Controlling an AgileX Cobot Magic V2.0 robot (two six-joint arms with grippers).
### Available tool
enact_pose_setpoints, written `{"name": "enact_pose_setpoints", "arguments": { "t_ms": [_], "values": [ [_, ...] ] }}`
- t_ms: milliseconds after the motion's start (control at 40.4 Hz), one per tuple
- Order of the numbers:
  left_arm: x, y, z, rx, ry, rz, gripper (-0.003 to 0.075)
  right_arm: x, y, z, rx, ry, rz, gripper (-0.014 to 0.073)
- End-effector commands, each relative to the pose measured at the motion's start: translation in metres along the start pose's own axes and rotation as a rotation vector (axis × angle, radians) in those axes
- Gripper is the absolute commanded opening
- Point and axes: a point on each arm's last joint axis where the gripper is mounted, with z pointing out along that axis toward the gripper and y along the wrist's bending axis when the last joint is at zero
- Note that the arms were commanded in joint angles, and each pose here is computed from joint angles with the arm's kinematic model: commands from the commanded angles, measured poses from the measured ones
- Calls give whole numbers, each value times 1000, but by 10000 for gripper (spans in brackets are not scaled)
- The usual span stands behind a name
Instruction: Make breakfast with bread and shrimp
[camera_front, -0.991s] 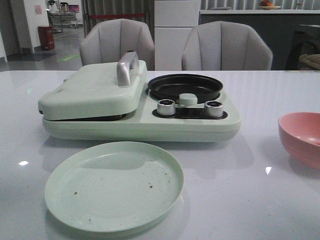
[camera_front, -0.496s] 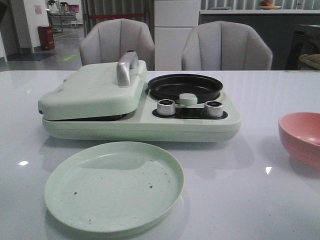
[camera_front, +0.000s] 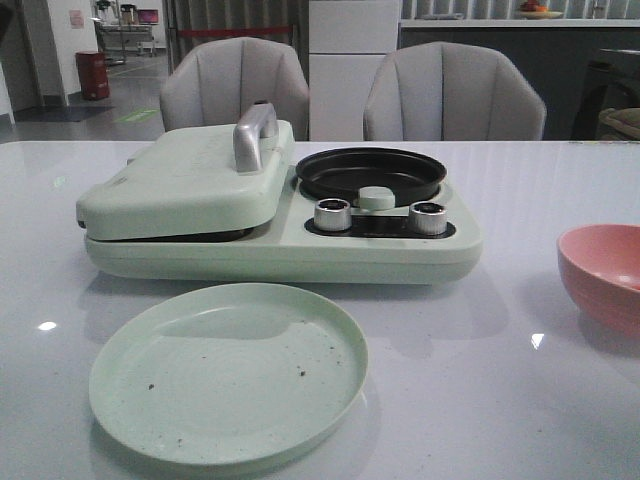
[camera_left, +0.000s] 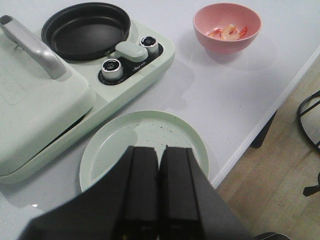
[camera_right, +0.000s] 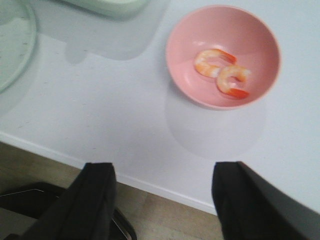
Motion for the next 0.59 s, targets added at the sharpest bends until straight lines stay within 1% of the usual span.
{"name": "enact_pose_setpoints", "arguments": {
  "t_ms": [0, 248, 322, 396, 471, 570],
  "values": [
    [-14, 3, -6, -36, -93, -20, 101, -27, -12, 4, 79, -18, 38, 493],
    [-14, 3, -6, -36, -93, -20, 101, -62, -51, 43, 197, 147, 193, 476],
    [-14, 3, -6, -36, -93, -20, 101, -68, -66, 55, 213, 210, 267, 476],
    [-14, 3, -6, -36, -93, -20, 101, -73, -78, 70, 192, 272, 314, 476],
    [-14, 3, -6, -36, -93, -20, 101, -80, -87, 86, 143, 300, 321, 476],
    [-14, 3, -6, -36, -93, -20, 101, -86, -100, 104, 118, 329, 312, 476]
  ]
}}
